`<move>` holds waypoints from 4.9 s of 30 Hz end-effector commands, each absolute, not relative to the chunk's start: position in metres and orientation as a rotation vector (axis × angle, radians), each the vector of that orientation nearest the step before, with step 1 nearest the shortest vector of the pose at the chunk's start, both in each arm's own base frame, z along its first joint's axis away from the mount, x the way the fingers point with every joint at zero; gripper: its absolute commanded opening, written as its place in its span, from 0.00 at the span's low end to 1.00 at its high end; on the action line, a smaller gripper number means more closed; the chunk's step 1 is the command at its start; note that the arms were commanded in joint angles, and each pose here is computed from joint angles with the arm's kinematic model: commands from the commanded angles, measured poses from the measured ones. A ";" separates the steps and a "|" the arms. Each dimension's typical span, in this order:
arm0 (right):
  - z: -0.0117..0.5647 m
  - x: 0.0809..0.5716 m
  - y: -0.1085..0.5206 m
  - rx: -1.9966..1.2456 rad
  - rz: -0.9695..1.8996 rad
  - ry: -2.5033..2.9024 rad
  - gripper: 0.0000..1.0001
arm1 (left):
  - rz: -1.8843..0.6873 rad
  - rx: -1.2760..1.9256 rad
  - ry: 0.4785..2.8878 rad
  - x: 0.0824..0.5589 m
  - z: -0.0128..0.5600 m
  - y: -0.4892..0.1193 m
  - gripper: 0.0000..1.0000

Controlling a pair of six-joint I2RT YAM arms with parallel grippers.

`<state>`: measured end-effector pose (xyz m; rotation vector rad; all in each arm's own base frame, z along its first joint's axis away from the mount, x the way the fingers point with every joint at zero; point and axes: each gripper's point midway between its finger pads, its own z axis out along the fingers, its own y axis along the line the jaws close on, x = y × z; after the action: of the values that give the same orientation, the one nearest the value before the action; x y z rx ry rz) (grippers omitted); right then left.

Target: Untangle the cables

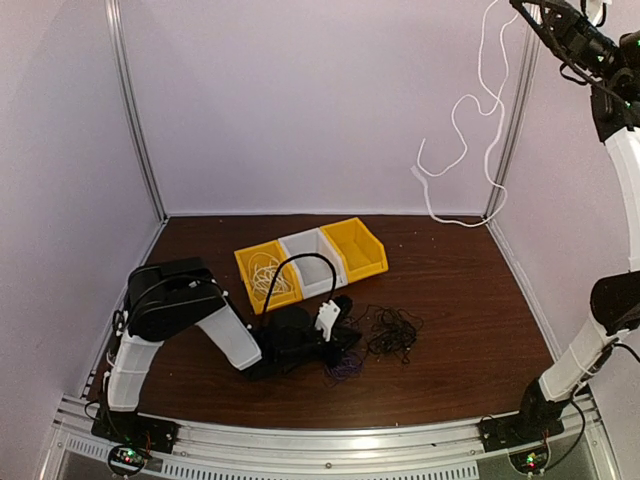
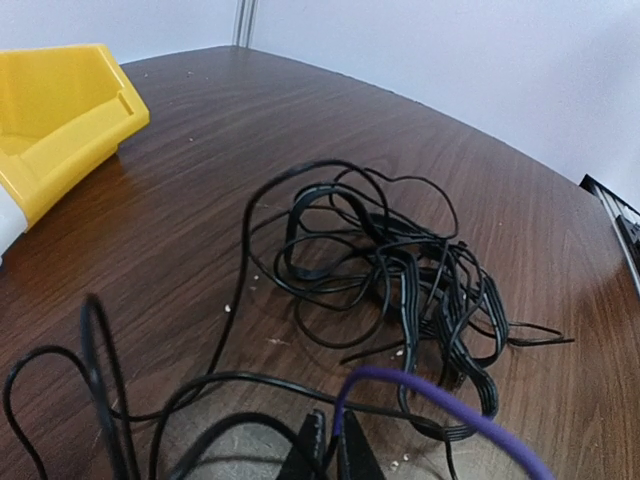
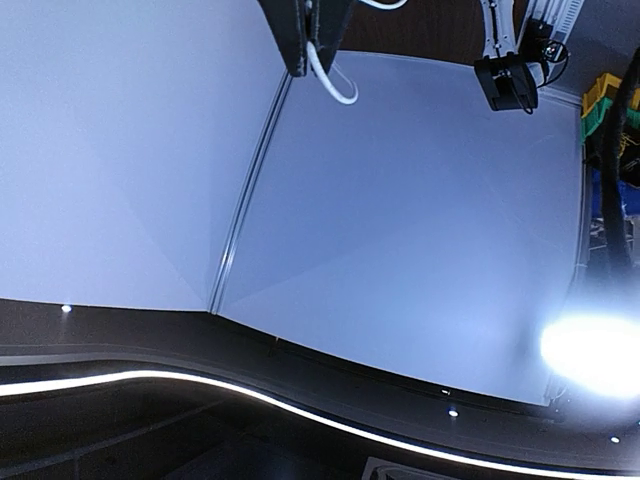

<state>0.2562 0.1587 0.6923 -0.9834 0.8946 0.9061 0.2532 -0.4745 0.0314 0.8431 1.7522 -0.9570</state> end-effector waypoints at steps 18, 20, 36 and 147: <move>0.556 0.326 0.177 -0.885 1.004 1.239 0.00 | -1.093 0.868 1.343 0.212 0.225 -0.450 0.56; 0.543 0.330 0.186 -0.886 0.990 1.277 0.00 | -1.097 0.838 1.295 0.212 0.248 -0.446 0.59; 0.498 0.316 0.245 -0.997 0.903 1.389 0.00 | -1.005 0.980 1.363 0.206 0.271 -0.457 0.68; 0.238 0.319 0.212 -0.976 0.881 1.813 0.57 | -0.336 0.832 1.522 0.435 0.352 -0.291 0.00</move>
<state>0.3206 0.2126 0.2490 -0.9572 1.8530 0.8754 0.4342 -0.3053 0.3364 0.8486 1.5575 -0.3991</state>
